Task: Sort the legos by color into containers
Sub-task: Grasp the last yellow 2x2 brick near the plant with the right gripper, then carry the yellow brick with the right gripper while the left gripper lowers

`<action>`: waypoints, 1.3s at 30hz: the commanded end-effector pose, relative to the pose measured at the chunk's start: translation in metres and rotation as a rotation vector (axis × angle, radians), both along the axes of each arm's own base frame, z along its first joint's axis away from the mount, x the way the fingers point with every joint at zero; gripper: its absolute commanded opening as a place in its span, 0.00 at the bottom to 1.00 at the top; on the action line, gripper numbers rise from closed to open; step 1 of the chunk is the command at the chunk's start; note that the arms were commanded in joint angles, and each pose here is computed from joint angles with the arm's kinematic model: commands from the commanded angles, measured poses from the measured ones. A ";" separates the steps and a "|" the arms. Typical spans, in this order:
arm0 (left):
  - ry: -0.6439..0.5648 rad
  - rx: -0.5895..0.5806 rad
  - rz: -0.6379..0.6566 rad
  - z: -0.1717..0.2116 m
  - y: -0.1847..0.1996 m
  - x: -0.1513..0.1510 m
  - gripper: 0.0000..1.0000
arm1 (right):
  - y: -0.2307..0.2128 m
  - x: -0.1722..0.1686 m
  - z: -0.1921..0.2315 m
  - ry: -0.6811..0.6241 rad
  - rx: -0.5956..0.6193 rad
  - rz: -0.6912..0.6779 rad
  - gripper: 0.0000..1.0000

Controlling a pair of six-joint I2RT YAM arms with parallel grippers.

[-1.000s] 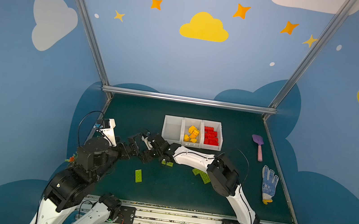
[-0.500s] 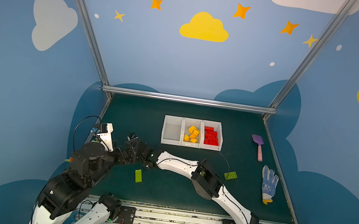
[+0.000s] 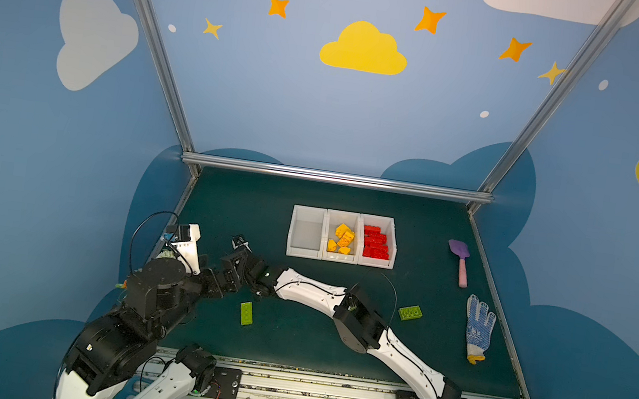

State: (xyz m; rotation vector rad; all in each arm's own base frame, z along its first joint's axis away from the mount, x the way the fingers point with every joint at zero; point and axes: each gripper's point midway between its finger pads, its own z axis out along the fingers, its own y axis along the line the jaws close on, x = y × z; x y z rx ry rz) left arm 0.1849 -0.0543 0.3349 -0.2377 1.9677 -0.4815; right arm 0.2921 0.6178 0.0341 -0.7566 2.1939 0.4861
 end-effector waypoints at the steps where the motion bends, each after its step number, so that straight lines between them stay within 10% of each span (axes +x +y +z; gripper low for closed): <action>1: 0.008 -0.009 0.011 -0.005 0.002 -0.002 1.00 | -0.010 0.001 0.015 -0.013 -0.008 -0.009 0.14; 16: 0.063 -0.114 -0.020 -0.026 -0.026 0.026 1.00 | -0.128 0.012 0.108 -0.078 0.077 -0.133 0.12; 29: 0.264 -0.130 0.083 -0.140 -0.029 0.043 1.00 | -0.302 0.055 0.153 0.047 0.101 -0.308 0.14; 39: 0.477 -0.037 0.154 -0.208 -0.026 0.045 1.00 | -0.345 0.108 0.132 0.132 0.062 -0.380 0.15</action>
